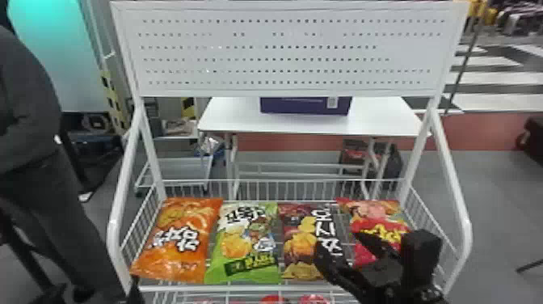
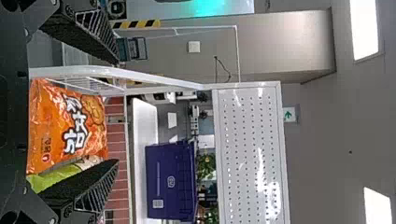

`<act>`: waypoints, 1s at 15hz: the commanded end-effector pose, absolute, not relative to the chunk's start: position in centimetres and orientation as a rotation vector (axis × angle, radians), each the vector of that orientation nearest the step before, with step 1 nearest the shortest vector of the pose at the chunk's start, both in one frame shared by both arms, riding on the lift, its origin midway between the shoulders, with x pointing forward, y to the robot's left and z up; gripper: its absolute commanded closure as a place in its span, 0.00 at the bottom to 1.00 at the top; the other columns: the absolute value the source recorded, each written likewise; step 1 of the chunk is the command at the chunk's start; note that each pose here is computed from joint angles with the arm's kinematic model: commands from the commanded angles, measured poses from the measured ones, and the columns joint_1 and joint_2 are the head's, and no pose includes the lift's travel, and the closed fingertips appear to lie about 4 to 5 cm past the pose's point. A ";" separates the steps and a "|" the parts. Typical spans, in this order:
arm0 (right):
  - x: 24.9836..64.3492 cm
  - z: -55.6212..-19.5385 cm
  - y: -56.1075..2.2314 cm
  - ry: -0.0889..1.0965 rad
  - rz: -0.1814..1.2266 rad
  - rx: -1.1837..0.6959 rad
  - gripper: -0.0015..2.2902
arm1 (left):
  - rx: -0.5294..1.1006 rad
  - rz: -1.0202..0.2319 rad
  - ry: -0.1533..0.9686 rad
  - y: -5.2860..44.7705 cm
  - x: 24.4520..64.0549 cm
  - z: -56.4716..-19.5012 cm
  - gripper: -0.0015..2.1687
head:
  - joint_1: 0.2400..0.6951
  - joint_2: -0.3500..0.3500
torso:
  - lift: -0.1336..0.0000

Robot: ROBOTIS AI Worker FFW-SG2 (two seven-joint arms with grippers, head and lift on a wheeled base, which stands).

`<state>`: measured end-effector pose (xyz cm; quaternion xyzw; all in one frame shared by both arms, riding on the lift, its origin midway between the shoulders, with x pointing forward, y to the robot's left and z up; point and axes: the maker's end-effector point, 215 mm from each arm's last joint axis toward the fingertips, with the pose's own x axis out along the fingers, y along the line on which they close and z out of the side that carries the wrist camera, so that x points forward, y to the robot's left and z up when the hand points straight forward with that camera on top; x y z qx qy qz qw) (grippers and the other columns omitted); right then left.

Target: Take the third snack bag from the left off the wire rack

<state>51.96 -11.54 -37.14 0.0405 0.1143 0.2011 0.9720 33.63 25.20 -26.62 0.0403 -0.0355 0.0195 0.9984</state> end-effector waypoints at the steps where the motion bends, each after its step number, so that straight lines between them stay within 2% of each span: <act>1: 54.0 -39.1 -9.0 0.275 0.433 0.069 0.04 | 0.084 0.038 -0.066 25.2 33.7 -26.8 0.07 | 0.57 0.50 | 1.00; 5: 56.6 -42.4 -8.2 0.346 0.417 0.024 0.04 | 0.091 0.040 -0.061 25.4 33.7 -27.0 0.07 | 0.57 0.50 | 1.00; 7: 57.6 -42.9 -8.4 0.369 0.414 0.006 0.07 | 0.093 0.041 -0.059 25.5 33.7 -27.1 0.07 | 0.57 0.50 | 1.00; 8: 57.8 -43.0 -8.4 0.378 0.415 0.000 0.10 | 0.093 0.040 -0.058 25.5 33.6 -27.1 0.07 | 0.57 0.50 | 1.00; 10: 57.6 -44.5 -8.7 0.454 0.414 -0.018 0.25 | 0.094 0.040 -0.055 25.5 33.7 -27.2 0.07 | 0.57 0.50 | 1.00; 11: 57.4 -45.1 -8.9 0.475 0.412 -0.020 0.26 | 0.092 0.038 -0.057 25.4 33.6 -27.1 0.07 | 0.57 0.50 | 1.00; 12: 57.1 -45.8 -9.1 0.505 0.409 -0.023 0.40 | 0.090 0.039 -0.057 25.4 33.6 -27.1 0.07 | 0.57 0.50 | 1.00; 13: 56.7 -46.5 -9.5 0.539 0.405 -0.012 0.70 | 0.090 0.038 -0.057 25.3 33.5 -27.1 0.07 | 0.57 0.50 | 1.00; 14: 56.5 -46.7 -9.8 0.544 0.406 0.002 0.92 | 0.091 0.038 -0.057 25.3 33.5 -27.1 0.07 | 0.57 0.50 | 1.00; 15: 56.3 -46.7 -9.8 0.543 0.415 0.008 0.94 | 0.091 0.038 -0.056 25.3 33.5 -27.1 0.07 | 0.57 0.50 | 1.00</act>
